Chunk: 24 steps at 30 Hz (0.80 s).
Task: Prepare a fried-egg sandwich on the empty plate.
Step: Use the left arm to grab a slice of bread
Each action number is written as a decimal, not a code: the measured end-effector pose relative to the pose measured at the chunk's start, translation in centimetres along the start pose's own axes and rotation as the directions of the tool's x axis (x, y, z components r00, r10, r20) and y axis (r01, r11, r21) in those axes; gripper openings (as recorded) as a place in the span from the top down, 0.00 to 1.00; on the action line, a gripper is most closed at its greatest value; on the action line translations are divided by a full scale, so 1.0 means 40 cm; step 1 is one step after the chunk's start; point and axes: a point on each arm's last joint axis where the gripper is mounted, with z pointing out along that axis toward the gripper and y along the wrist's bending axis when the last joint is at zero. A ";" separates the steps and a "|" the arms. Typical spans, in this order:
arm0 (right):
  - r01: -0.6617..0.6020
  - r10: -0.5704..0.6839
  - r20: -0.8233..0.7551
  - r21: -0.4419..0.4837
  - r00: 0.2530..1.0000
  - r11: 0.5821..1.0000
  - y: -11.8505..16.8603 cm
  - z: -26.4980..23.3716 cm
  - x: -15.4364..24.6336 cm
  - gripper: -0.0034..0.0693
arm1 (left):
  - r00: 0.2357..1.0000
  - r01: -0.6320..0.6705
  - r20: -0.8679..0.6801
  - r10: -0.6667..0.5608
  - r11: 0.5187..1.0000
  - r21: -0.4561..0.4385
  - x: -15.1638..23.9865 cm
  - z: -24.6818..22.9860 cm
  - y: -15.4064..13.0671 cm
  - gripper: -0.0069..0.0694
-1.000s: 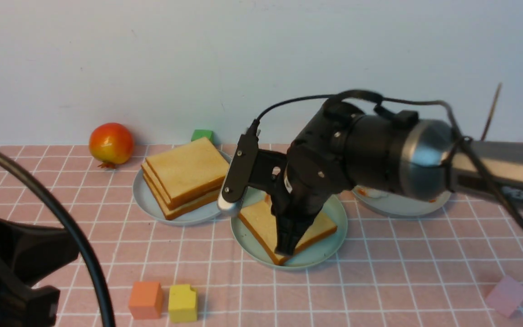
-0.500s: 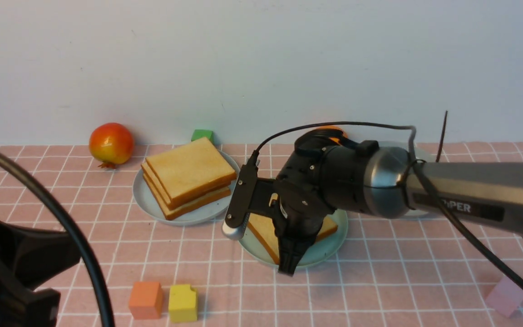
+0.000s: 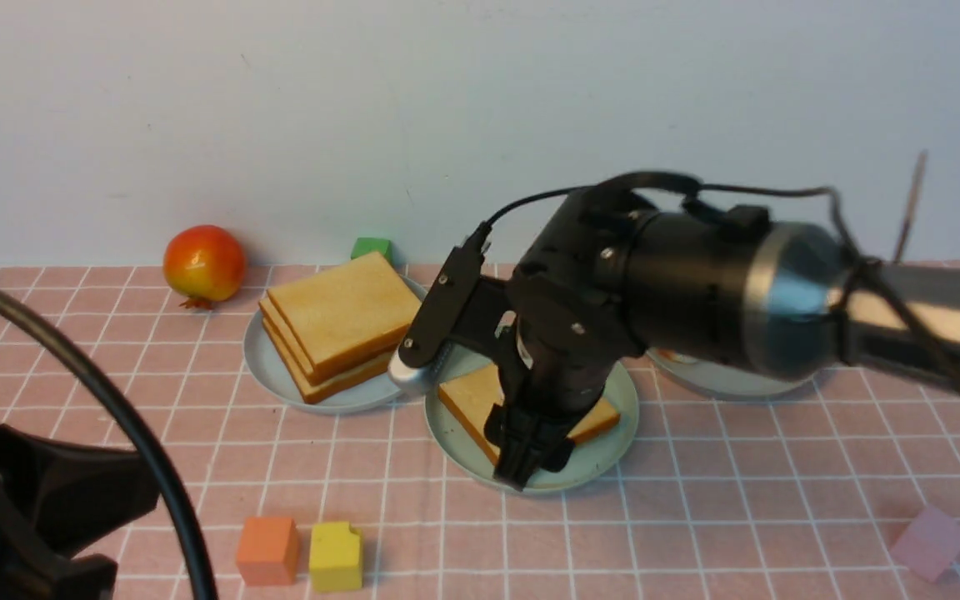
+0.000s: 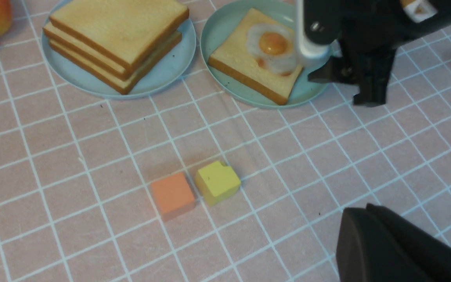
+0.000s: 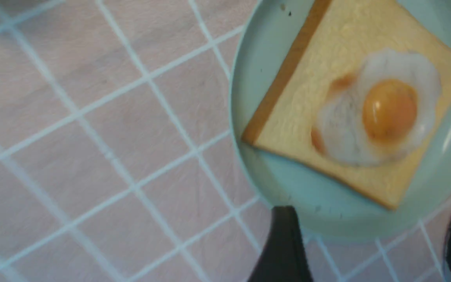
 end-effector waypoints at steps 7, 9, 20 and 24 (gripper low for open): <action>-0.286 0.285 -0.032 -0.023 0.958 0.958 -0.014 -0.257 0.099 0.38 | 0.986 -0.023 -0.169 0.012 0.998 -0.064 -0.012 0.126 -0.002 0.89; -0.326 0.327 0.022 -0.044 0.945 0.944 -0.011 -0.328 0.136 0.50 | 0.978 -0.011 -0.206 -0.009 0.995 -0.097 -0.033 0.166 0.018 0.89; -0.377 0.393 0.149 -0.126 0.907 0.918 0.058 -0.504 0.373 0.96 | 0.965 -0.004 -0.264 0.014 0.999 0.036 -0.208 0.386 0.132 0.89; -0.377 0.396 0.191 -0.127 0.898 0.917 0.064 -0.532 0.404 0.96 | 0.947 -0.054 -0.314 0.063 0.998 0.037 -0.226 0.484 0.146 0.89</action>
